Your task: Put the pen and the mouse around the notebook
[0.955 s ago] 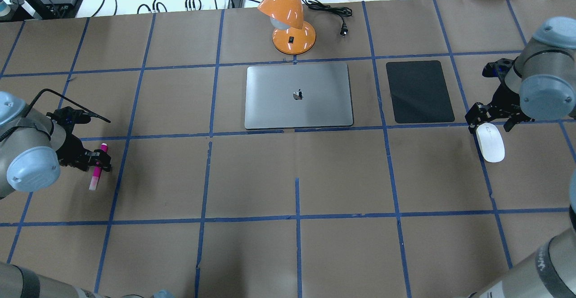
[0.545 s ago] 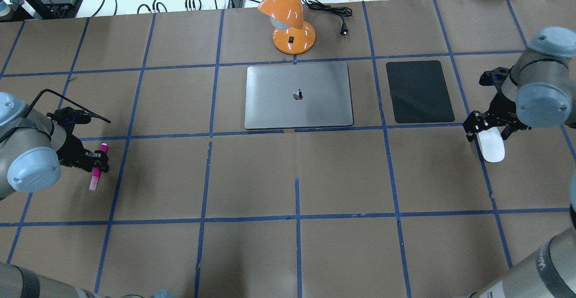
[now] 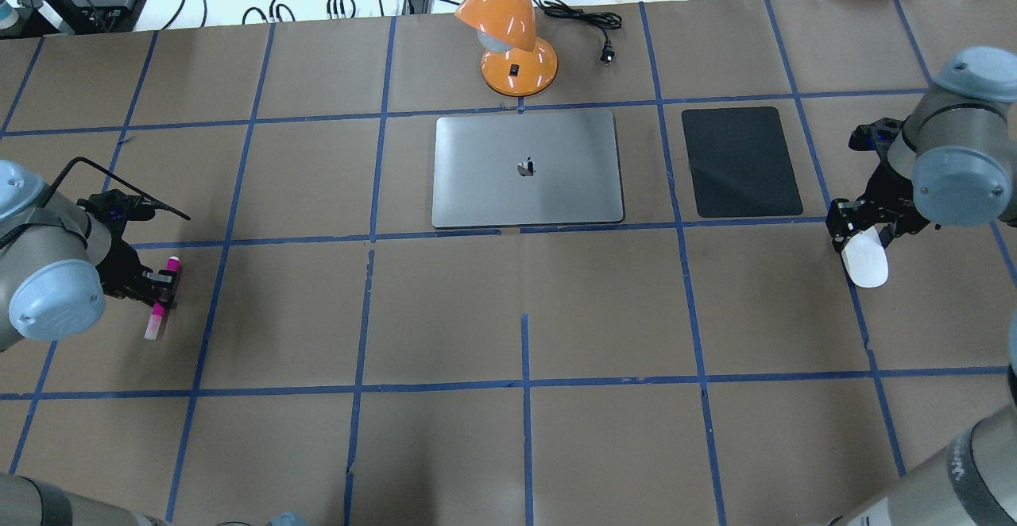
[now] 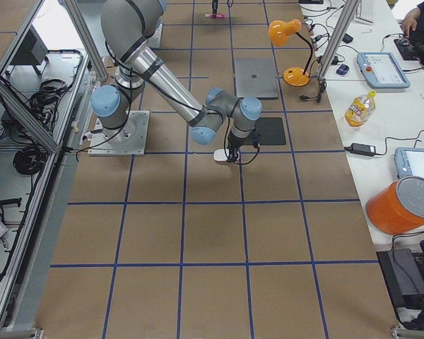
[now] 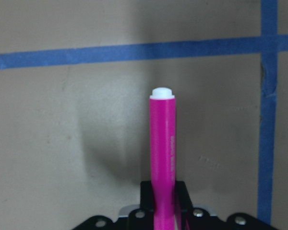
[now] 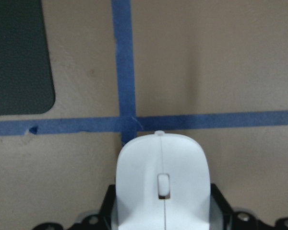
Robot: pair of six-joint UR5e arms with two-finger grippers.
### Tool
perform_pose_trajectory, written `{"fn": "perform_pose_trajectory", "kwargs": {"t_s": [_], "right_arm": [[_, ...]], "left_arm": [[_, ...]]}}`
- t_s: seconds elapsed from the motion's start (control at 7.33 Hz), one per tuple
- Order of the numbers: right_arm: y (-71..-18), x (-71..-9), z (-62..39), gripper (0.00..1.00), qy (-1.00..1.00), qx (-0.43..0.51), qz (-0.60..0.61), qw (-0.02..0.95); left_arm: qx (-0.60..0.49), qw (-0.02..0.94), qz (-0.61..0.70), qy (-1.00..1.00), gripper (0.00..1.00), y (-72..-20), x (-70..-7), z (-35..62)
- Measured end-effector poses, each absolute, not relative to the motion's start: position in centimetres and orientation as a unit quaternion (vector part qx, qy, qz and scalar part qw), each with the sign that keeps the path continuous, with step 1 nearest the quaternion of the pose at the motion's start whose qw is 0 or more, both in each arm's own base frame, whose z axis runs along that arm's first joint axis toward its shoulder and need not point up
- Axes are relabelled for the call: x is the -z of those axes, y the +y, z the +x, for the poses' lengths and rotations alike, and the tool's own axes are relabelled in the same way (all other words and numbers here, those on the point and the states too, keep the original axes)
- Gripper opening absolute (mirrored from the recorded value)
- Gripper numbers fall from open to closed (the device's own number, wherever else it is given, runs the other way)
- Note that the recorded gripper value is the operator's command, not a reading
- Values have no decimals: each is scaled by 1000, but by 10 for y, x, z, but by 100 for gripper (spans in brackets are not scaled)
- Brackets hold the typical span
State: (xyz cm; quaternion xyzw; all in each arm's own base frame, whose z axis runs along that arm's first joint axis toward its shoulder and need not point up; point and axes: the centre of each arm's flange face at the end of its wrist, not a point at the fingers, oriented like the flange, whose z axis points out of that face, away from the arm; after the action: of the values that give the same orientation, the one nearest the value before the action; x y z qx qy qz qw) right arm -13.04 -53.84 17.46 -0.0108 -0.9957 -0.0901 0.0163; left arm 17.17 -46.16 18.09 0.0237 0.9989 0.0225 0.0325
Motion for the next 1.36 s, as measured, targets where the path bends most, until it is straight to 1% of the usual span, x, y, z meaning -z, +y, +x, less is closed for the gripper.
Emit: {"fn": "perform_pose_trajectory", "kwargs": {"t_s": [0.27, 0.55, 0.68, 0.95, 1.09, 1.36], "right_arm": [[-550, -192, -133, 35, -997, 74, -17, 25], [-593, -232, -109, 35, -998, 48, -10, 38], [-617, -239, -82, 35, -998, 39, -2, 43], [-658, -226, -33, 37, -998, 32, -8, 45], [-671, -217, -8, 42, -998, 30, -17, 45], [-685, -203, 20, 42, -998, 31, -23, 44]], "left_arm": [[-26, 41, -9, 999, 7, -455, -218, 149], [-24, 27, -87, 996, 7, -445, -262, 90], [-20, 22, -139, 990, 7, -442, -278, 48], [-11, 19, -247, 969, 7, -433, -294, -55], [-9, 17, -302, 953, 7, -425, -293, -109], [-6, -14, -406, 914, 7, -409, -290, -197]]}}
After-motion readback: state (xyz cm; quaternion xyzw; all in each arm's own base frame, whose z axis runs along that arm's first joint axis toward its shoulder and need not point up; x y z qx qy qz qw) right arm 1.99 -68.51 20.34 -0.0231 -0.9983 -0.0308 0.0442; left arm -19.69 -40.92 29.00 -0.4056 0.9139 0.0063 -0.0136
